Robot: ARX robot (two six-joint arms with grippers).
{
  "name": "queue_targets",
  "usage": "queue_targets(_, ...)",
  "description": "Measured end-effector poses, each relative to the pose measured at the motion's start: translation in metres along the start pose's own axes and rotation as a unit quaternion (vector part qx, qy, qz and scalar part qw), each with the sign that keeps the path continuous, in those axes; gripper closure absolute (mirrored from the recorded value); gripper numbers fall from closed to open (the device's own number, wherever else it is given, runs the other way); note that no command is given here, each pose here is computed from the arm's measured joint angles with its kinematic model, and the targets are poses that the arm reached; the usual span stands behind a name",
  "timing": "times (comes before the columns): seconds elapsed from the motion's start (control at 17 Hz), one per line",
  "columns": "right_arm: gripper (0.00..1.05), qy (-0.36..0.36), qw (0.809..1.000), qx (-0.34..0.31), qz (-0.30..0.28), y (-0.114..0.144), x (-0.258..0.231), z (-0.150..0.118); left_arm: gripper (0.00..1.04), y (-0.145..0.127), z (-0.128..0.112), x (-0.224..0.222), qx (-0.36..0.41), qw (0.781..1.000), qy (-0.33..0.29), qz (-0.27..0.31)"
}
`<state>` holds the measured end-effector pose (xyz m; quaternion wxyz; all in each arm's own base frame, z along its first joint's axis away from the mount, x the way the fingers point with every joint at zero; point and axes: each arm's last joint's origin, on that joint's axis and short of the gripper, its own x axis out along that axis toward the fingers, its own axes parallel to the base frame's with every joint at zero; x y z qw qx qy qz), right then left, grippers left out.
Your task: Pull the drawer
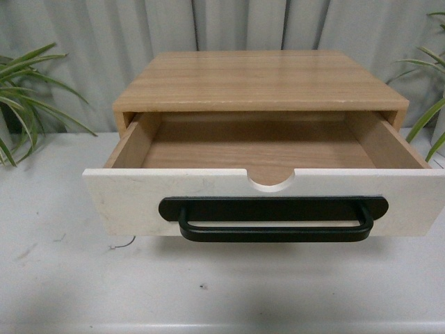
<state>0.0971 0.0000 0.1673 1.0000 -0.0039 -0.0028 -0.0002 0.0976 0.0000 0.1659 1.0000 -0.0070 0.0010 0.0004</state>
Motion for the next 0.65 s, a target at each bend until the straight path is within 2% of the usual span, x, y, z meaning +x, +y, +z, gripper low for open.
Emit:
queue_targets(0.06, 0.65, 0.0, 1.0, 0.0, 0.0, 0.0, 0.0, 0.0, 0.7, 0.0, 0.0, 0.0, 0.0, 1.0, 0.0, 0.0)
queue_targets(0.29, 0.13, 0.0, 1.0, 0.0, 0.0, 0.0, 0.0, 0.0, 0.2, 0.0, 0.0, 0.0, 0.0, 1.0, 0.0, 0.0)
queue_targets(0.35, 0.04, 0.0, 1.0, 0.0, 0.0, 0.0, 0.0, 0.0, 0.07, 0.0, 0.0, 0.0, 0.0, 1.0, 0.0, 0.0)
queue_targets(0.41, 0.07, 0.0, 1.0, 0.0, 0.0, 0.0, 0.0, 0.0, 0.06, 0.0, 0.0, 0.0, 0.001, 1.0, 0.0, 0.0)
queue_targets(0.65, 0.06, 0.0, 1.0, 0.0, 0.0, 0.0, 0.0, 0.0, 0.07, 0.0, 0.0, 0.0, 0.001, 1.0, 0.0, 0.0)
